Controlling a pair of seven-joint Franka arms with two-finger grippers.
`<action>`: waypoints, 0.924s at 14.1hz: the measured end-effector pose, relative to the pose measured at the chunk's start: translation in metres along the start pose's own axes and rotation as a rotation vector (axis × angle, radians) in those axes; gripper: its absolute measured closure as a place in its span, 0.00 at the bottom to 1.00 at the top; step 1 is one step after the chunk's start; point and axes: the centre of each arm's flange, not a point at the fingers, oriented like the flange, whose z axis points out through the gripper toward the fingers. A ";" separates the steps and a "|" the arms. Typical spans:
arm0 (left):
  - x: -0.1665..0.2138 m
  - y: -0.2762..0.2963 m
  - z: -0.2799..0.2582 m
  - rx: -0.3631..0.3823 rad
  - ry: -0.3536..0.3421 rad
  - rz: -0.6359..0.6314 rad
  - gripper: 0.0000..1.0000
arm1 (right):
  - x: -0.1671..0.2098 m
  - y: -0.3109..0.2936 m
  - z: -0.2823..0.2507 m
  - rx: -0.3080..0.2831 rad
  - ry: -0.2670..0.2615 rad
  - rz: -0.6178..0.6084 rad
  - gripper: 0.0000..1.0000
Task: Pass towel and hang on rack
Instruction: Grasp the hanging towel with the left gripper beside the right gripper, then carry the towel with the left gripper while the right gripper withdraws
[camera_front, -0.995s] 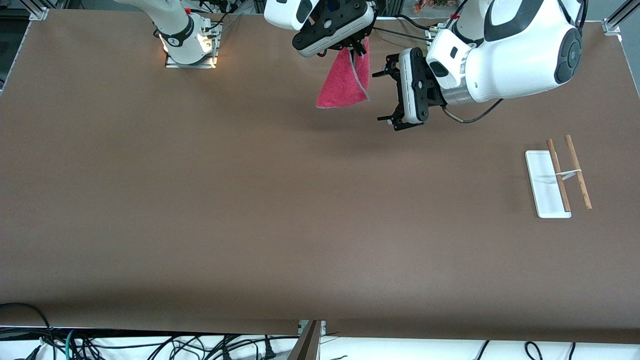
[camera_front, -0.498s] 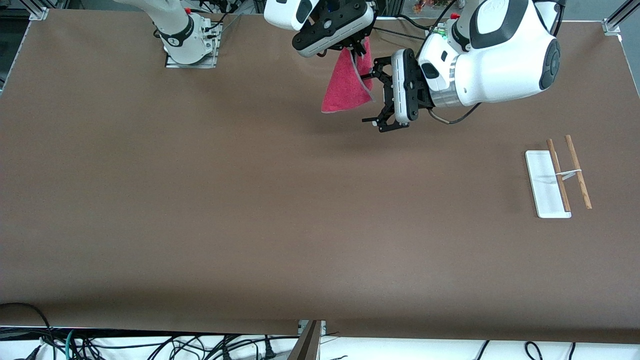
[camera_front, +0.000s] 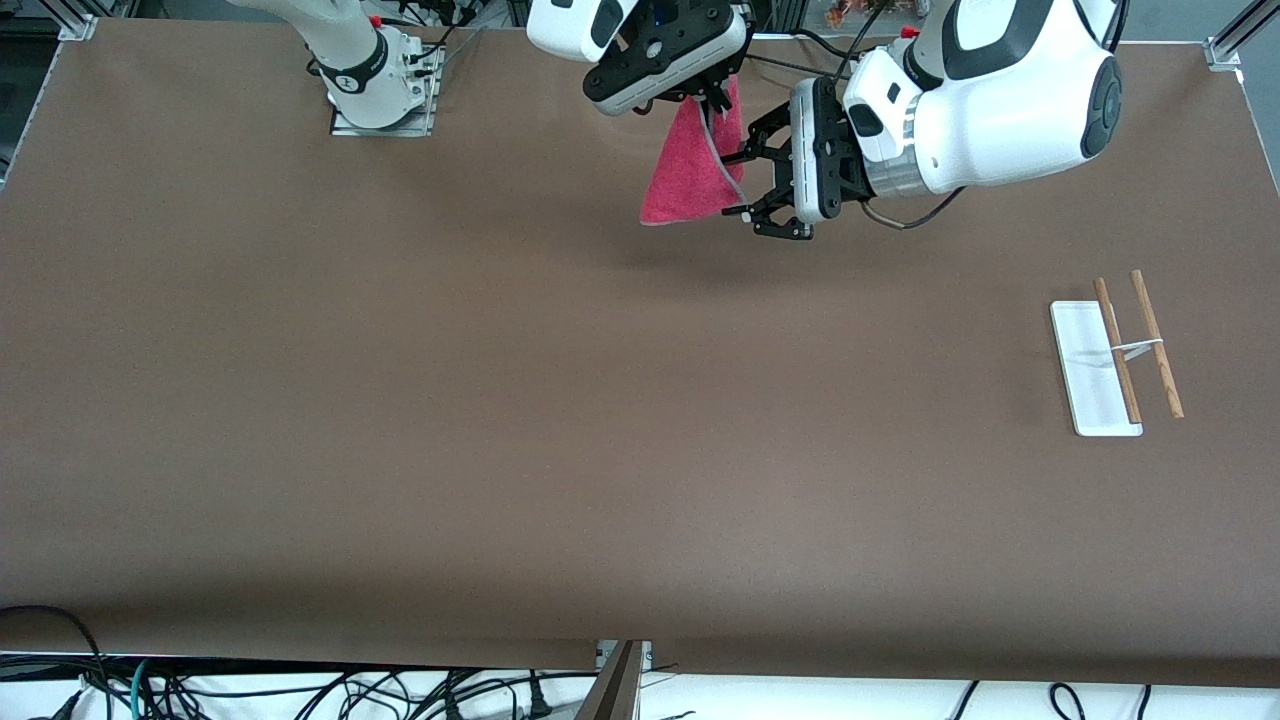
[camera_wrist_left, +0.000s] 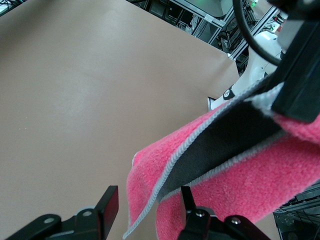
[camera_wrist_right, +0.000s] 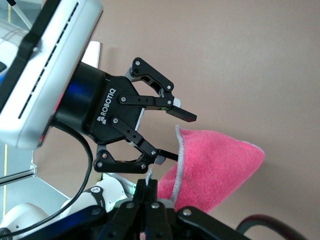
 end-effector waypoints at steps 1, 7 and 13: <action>-0.001 0.000 0.001 0.000 0.000 0.000 0.44 | 0.000 0.000 0.000 0.000 0.000 0.001 0.98; -0.002 0.000 0.002 -0.001 -0.001 -0.001 0.94 | 0.001 0.001 0.000 -0.001 0.002 0.002 0.98; -0.002 0.000 0.002 0.000 -0.001 0.000 0.98 | 0.002 0.001 0.000 0.003 0.008 0.004 0.98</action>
